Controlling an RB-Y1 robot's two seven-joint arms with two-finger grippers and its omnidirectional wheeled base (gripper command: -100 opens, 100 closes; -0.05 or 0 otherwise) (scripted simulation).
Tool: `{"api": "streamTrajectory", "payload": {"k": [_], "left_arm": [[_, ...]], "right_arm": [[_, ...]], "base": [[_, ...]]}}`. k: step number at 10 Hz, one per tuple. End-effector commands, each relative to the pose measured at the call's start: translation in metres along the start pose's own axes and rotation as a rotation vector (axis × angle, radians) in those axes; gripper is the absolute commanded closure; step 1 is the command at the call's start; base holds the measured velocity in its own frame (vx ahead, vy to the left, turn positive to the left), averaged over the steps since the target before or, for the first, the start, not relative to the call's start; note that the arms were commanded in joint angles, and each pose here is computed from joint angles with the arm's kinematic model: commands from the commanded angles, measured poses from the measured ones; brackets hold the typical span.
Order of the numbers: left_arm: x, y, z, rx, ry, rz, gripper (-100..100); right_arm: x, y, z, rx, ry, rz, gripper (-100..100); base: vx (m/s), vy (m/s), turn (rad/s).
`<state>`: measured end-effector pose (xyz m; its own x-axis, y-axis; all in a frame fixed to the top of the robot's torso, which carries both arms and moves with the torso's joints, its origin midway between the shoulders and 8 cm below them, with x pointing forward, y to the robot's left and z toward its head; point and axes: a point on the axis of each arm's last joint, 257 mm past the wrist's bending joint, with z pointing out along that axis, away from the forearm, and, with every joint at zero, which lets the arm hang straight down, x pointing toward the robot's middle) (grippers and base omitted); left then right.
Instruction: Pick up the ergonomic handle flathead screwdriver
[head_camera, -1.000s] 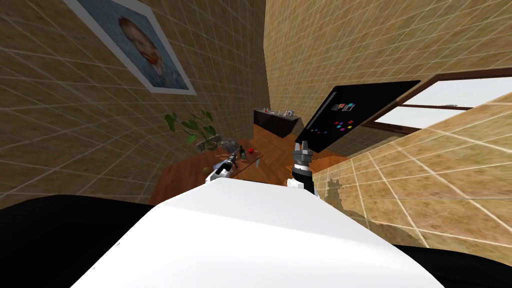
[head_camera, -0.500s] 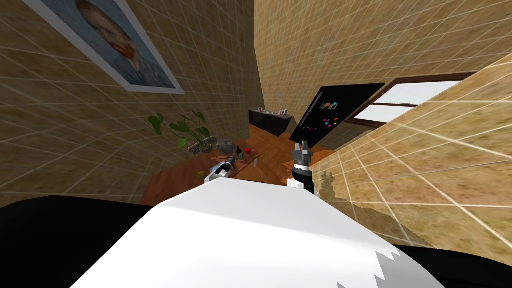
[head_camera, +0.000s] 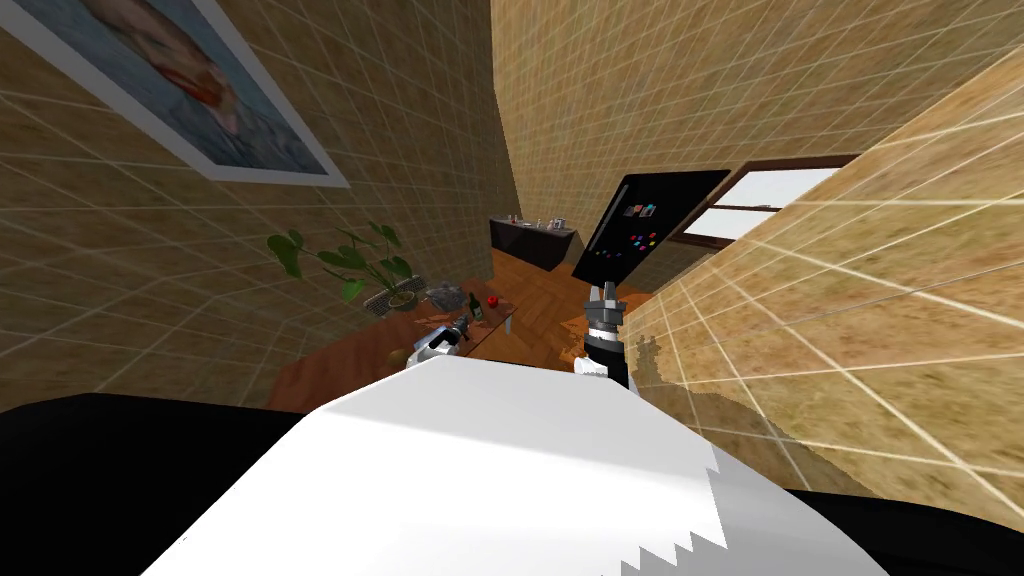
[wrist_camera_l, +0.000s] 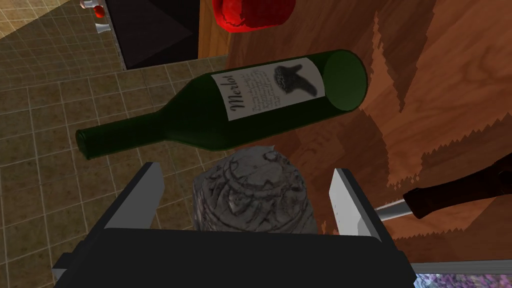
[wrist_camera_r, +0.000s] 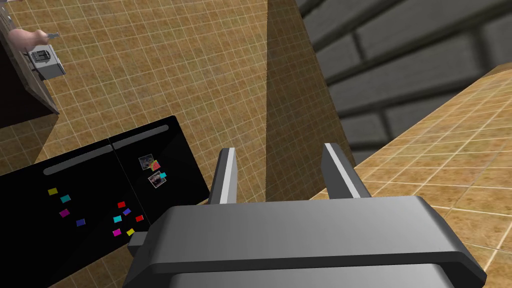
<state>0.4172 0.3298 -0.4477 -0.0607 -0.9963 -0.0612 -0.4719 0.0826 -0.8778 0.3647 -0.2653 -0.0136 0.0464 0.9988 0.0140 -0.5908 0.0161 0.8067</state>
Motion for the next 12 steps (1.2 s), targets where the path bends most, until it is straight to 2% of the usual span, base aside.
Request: {"api": "streamTrajectory", "payload": {"k": [1, 2, 3, 4, 5, 6, 7, 8, 10, 11, 12], "left_arm": [[-0.005, 0.02, 0.001, -0.047, -0.007, -0.006, -100], [-0.009, 0.029, 0.0, -0.064, -0.014, -0.006, -100], [-0.014, 0.046, 0.001, -0.121, -0.016, -0.02, -100], [-0.019, 0.058, -0.002, -0.144, -0.026, -0.02, -100], [-0.024, 0.075, -0.003, -0.201, -0.029, -0.035, -100], [-0.031, 0.09, -0.007, -0.23, -0.043, -0.035, -100], [-0.031, 0.09, -0.007, -0.23, -0.043, -0.035, -100], [-0.038, 0.11, -0.01, -0.293, -0.051, -0.052, -100], [-0.041, 0.117, -0.013, -0.307, -0.058, -0.052, -100], [-0.047, 0.133, -0.017, -0.364, -0.065, -0.069, -100], [-0.054, 0.146, -0.023, -0.39, -0.08, -0.069, -100]], "right_arm": [[0.0, 0.0, 0.0, 0.0, 0.0, 0.0, 0], [0.0, 0.0, 0.0, 0.0, 0.0, 0.0, 0], [0.0, 0.0, 0.0, 0.0, 0.0, 0.0, 0], [0.0, 0.0, 0.0, 0.0, 0.0, 0.0, 0], [0.0, 0.0, 0.0, 0.0, 0.0, 0.0, 0], [0.0, 0.0, 0.0, 0.0, 0.0, 0.0, 0], [0.0, 0.0, 0.0, 0.0, 0.0, 0.0, 0], [0.0, 0.0, 0.0, 0.0, 0.0, 0.0, 0], [0.0, 0.0, 0.0, 0.0, 0.0, 0.0, 0], [0.0, 0.0, 0.0, 0.0, 0.0, 0.0, 0], [0.0, 0.0, 0.0, 0.0, 0.0, 0.0, 0]], "base": [[-0.018, 0.03, -0.187], [-0.009, 0.017, 0.014], [-0.019, 0.019, -0.338], [-0.018, 0.035, -0.165], [-0.018, 0.038, -0.258], [-0.015, 0.037, -0.149], [-0.008, 0.019, 0.023], [-0.018, 0.018, -0.26], [-0.01, 0.027, -0.099], [-0.011, 0.021, -0.321], [-0.011, 0.034, -0.167]]}}
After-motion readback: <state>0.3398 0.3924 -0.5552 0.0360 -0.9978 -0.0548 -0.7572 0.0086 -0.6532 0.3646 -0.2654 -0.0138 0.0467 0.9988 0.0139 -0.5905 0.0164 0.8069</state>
